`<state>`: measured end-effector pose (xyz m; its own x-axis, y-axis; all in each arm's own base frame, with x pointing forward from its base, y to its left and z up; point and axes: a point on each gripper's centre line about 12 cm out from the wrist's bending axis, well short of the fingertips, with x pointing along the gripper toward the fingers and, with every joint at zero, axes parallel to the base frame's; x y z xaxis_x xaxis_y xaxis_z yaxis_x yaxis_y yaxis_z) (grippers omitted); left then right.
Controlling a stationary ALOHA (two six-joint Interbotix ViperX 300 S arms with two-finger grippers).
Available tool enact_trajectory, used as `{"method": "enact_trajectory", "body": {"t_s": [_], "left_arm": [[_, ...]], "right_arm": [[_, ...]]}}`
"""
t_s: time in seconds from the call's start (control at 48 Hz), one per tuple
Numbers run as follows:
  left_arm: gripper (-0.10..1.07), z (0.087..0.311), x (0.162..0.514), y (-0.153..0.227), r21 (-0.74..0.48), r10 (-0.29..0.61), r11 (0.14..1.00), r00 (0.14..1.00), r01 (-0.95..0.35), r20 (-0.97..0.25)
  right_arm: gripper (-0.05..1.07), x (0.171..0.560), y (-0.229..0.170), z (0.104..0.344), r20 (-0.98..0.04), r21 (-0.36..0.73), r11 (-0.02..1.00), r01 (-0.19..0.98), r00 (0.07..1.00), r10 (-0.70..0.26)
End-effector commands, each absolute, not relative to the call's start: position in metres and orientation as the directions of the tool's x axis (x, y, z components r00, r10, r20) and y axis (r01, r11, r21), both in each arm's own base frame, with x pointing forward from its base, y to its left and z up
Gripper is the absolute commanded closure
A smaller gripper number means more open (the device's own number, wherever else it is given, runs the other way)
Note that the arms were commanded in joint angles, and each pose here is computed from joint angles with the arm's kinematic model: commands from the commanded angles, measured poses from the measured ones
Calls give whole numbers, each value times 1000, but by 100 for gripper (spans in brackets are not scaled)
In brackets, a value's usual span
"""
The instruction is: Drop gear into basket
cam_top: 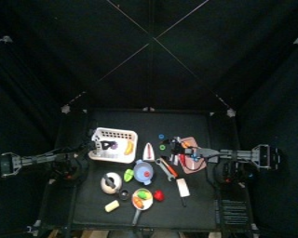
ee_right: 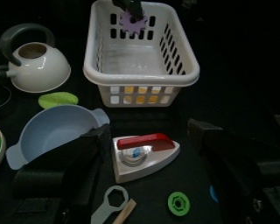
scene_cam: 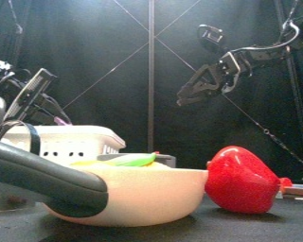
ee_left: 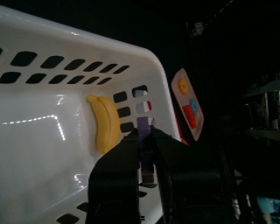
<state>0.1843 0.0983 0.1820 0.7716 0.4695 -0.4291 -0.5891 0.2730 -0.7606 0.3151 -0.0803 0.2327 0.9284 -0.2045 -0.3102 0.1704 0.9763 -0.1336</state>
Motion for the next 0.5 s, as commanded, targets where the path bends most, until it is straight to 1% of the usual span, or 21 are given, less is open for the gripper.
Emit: {"method": "enact_trajectory", "body": {"t_s": [0.0, 0.083, 0.333, 0.479], "left_arm": [[54, 191, 188, 101, -768, 469, 276, 778, -578, -418], [51, 189, 188, 102, -765, 465, 268, 774, -586, -430], [35, 190, 188, 103, -765, 466, 266, 773, -587, -431], [33, 192, 188, 103, -765, 467, 268, 774, -585, -428]], "right_arm": [[2, 318, -81, 244, -274, -134, 975, 177, 939, -208], [2, 318, -82, 245, -272, -139, 975, 176, 939, -208], [2, 319, -82, 242, -281, -140, 975, 174, 937, -207], [2, 320, -83, 239, -289, -143, 975, 172, 935, -207]]}}
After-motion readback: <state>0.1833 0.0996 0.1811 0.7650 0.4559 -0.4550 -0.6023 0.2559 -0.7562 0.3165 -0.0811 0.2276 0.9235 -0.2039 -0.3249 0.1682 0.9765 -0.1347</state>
